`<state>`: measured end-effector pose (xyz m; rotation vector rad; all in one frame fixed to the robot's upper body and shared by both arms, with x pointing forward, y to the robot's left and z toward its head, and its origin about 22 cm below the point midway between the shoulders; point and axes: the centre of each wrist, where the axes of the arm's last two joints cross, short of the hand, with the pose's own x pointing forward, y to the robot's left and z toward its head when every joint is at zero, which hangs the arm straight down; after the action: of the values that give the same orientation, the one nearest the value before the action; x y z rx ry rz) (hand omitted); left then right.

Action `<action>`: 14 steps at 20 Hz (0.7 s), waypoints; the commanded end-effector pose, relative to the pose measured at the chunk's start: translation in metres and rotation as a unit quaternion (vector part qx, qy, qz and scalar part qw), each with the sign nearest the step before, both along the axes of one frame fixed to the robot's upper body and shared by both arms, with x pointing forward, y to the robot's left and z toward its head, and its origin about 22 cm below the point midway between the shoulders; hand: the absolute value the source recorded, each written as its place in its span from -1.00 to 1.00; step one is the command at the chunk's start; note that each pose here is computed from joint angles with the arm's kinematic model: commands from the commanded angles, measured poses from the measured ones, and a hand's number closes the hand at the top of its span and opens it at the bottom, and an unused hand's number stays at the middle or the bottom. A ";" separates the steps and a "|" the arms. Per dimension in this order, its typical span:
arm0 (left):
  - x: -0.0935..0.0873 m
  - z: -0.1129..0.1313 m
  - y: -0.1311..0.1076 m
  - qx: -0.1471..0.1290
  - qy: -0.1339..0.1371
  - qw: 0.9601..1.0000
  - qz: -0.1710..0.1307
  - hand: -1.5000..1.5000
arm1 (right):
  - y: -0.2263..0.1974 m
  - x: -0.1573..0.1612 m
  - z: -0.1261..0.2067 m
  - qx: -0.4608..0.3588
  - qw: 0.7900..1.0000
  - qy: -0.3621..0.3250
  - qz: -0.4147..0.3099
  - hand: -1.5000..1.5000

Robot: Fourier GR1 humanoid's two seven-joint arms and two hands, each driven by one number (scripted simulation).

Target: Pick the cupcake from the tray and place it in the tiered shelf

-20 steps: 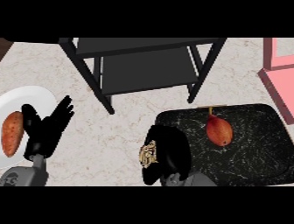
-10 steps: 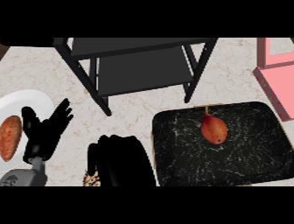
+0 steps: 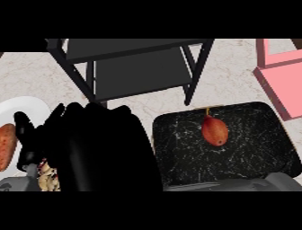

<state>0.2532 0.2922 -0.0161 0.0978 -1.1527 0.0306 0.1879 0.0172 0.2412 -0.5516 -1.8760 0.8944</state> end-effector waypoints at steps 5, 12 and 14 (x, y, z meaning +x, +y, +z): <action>-0.004 -0.014 -0.007 -0.001 0.013 1.000 0.000 0.00 | 0.008 0.035 0.083 0.026 0.993 0.035 -0.108 1.00; -0.006 -0.009 -0.011 -0.004 0.022 1.000 -0.001 0.00 | 0.003 0.069 0.128 0.050 0.988 0.037 -0.141 1.00; -0.006 -0.001 -0.005 -0.009 0.020 1.000 -0.005 0.00 | -0.017 0.074 0.157 0.048 0.988 0.029 -0.143 1.00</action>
<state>0.2506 0.2906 -0.0143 0.0976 -1.1703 0.0353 0.2532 0.0112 0.3621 -0.6447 -1.8623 0.6711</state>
